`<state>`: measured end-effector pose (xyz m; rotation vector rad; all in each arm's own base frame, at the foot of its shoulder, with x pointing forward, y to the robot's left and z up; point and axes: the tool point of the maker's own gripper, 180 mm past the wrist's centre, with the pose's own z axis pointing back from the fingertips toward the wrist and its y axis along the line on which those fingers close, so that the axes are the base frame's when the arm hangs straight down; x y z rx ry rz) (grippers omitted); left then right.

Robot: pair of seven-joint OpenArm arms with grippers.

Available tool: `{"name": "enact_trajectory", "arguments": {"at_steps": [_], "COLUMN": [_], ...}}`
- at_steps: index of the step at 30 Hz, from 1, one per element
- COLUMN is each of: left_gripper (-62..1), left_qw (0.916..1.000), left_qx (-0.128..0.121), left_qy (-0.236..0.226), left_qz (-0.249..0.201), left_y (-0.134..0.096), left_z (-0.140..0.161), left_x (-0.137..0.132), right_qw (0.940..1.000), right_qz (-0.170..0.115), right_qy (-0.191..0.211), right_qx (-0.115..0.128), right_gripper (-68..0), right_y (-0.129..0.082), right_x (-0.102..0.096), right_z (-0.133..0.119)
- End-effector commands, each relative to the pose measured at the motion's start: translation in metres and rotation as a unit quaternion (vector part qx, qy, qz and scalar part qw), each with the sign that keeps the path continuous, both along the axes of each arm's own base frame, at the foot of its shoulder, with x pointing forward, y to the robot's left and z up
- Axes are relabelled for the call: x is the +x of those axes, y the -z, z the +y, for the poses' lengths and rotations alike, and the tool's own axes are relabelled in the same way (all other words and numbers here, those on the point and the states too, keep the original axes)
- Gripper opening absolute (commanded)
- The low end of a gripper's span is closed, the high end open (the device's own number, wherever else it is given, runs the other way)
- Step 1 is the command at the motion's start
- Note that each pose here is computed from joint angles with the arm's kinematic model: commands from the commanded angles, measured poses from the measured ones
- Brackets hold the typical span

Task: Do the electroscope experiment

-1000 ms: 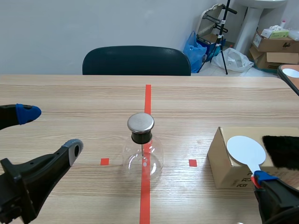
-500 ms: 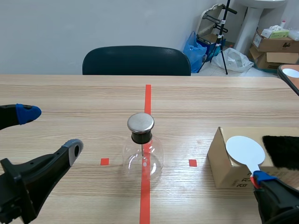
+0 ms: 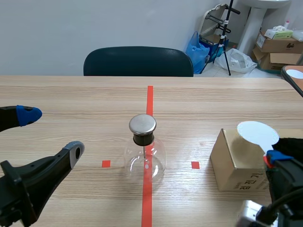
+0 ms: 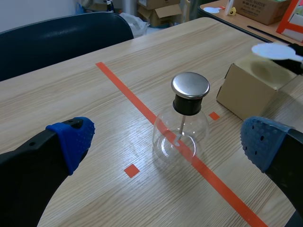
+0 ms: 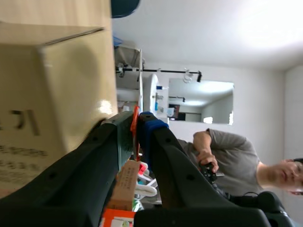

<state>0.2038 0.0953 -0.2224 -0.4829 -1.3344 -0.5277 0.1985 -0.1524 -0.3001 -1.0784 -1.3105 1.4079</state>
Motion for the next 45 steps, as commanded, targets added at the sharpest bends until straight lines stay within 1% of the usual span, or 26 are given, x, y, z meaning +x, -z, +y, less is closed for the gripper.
{"name": "enact_trajectory", "arguments": {"at_steps": [1, 4, 8, 9, 12, 19, 23, 27, 31, 32, 33, 34, 36, 37, 39, 40, 43, 45], "left_gripper": [1.4, 1.4, 1.4, 1.4, 1.4, 1.4, 1.4, 1.4, 1.4, 1.4, 1.4, -0.1, -23.7, -34.4, -51.2, -58.1, -57.7, -57.7], "left_qw": [0.9999, 0.9999, 0.9999, 0.9999, 0.9999, 0.9999, 0.9999, 0.9999, 1.0, 1.0, 0.9999, 0.9996, 0.9992, 0.9991, 0.9988, 0.9987, 0.999, 0.9992], "left_qx": [-0.009, -0.009, -0.009, -0.009, -0.009, -0.009, -0.008, -0.006, -0.002, 0.0, 0.005, 0.011, 0.018, 0.021, 0.025, 0.024, 0.019, 0.015], "left_qy": [0.001, 0.001, 0.001, 0.001, 0.001, 0.001, 0.001, 0.001, 0.001, -0.005, -0.015, -0.024, -0.033, -0.034, -0.032, -0.035, -0.023, -0.006], "left_qz": [-0.012, -0.012, -0.012, -0.012, -0.012, -0.012, -0.011, -0.009, -0.003, -0.004, -0.004, 0.0, 0.01, 0.015, 0.026, 0.027, 0.033, 0.035], "left_y": [-0.008, -0.008, -0.008, -0.008, -0.008, -0.008, -0.008, -0.007, -0.004, -0.004, -0.003, 0.0, 0.008, 0.011, 0.019, 0.021, 0.031, 0.039], "left_z": [-0.002, -0.002, -0.002, -0.002, -0.002, -0.002, -0.002, -0.002, -0.001, 0.001, 0.004, 0.007, 0.012, 0.014, 0.016, 0.018, 0.022, 0.021], "left_x": [0.002, 0.002, 0.002, 0.002, 0.002, 0.002, 0.002, 0.001, 0.001, 0.002, 0.005, 0.006, 0.007, 0.006, 0.004, 0.005, 0.007, 0.009], "right_qw": [0.9988, 0.9979, 0.9967, 0.9972, 0.9971, 0.9949, 0.9957, 0.9957, 0.9973, 0.9977, 0.9976, 0.9977, 0.9976, 0.9975, 0.9974, 0.9975, 0.9985, 0.9983], "right_qz": [-0.05, -0.063, -0.081, -0.075, -0.076, -0.099, -0.09, -0.087, -0.067, -0.062, -0.062, -0.06, -0.059, -0.06, -0.06, -0.057, -0.043, -0.044], "right_qy": [-0.006, -0.009, -0.01, -0.007, 0.001, 0.007, 0.008, 0.01, 0.008, 0.007, 0.005, 0.004, 0.003, 0.005, 0.007, 0.009, 0.015, 0.017], "right_qx": [0.002, 0.007, 0.002, 0.002, 0.008, 0.019, 0.022, 0.03, 0.028, 0.028, 0.029, 0.031, 0.035, 0.037, 0.041, 0.041, 0.032, 0.034], "right_gripper": [-66.2, -66.2, -66.2, -66.2, -66.2, -66.2, -66.2, -66.2, -66.2, -66.2, -66.2, -66.2, -66.2, -66.2, -66.2, -66.2, -66.2, -66.2], "right_y": [-0.025, -0.035, -0.046, -0.046, -0.05, -0.059, -0.056, -0.056, -0.048, -0.046, -0.047, -0.046, -0.046, -0.046, -0.046, -0.045, -0.04, -0.041], "right_x": [0.007, 0.01, 0.013, 0.014, 0.02, 0.033, 0.038, 0.042, 0.044, 0.044, 0.044, 0.044, 0.044, 0.045, 0.046, 0.047, 0.05, 0.052], "right_z": [0.0, 0.004, 0.008, 0.008, 0.01, 0.02, 0.025, 0.031, 0.038, 0.039, 0.042, 0.043, 0.047, 0.048, 0.051, 0.052, 0.054, 0.055]}}
